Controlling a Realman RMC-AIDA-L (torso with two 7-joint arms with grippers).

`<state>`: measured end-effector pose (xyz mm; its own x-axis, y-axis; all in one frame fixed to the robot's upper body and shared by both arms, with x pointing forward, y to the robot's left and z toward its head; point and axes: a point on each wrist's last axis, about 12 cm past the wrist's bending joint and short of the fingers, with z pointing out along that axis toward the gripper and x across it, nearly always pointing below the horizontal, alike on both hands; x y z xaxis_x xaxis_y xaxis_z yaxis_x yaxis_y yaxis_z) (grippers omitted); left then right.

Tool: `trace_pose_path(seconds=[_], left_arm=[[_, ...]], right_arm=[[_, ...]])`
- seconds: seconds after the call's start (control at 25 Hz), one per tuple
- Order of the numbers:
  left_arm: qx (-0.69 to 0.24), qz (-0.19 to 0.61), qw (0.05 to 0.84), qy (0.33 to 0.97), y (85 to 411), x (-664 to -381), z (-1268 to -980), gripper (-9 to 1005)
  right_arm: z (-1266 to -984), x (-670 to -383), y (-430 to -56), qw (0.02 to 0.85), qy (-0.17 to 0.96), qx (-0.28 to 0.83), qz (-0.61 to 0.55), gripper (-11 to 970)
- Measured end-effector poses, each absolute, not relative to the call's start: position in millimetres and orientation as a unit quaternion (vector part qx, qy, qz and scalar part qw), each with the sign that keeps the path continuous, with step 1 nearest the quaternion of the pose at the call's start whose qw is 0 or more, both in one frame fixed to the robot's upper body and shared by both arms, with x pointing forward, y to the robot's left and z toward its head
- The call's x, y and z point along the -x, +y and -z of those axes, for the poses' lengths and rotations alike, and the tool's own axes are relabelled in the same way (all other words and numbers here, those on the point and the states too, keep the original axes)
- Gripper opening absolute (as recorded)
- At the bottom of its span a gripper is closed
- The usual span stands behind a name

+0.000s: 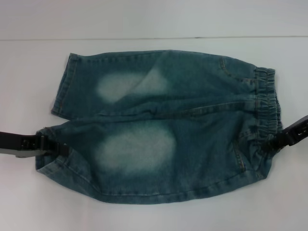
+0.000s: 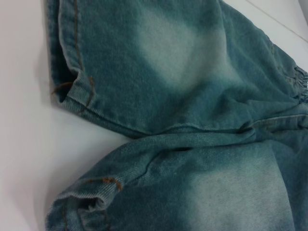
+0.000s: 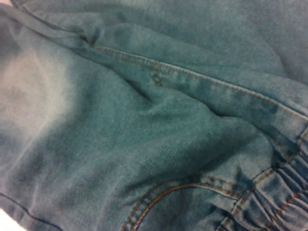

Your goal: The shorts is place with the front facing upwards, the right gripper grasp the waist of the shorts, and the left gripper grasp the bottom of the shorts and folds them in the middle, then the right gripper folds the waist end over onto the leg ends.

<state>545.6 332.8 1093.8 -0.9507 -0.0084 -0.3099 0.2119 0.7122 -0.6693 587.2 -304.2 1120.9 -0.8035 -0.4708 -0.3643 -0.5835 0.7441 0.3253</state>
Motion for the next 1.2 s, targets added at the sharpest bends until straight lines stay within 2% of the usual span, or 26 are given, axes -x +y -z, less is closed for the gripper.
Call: trace_pose_path(seconds=[0.36, 0.76, 0.92, 1.2], left_arm=[[-0.056, 0.375, 0.149, 0.913, 333, -547, -1095, 43], [-0.060, 0.374, 0.152, 0.913, 334, -550, -1099, 43], [-0.066, 0.376, 0.155, 0.911, 333, -553, -1104, 43], [-0.074, 0.372, 0.176, 0.908, 333, -567, -1118, 42]], right_arm=[[-1122, -588, -304, 0.134, 0.922, 0.293, -0.217, 456], [-1125, -590, -309, 0.137, 0.923, 0.291, -0.212, 45], [-1129, -591, -315, 0.156, 0.922, 0.275, -0.223, 37], [-1133, -590, -334, 0.226, 0.914, 0.182, -0.284, 33]])
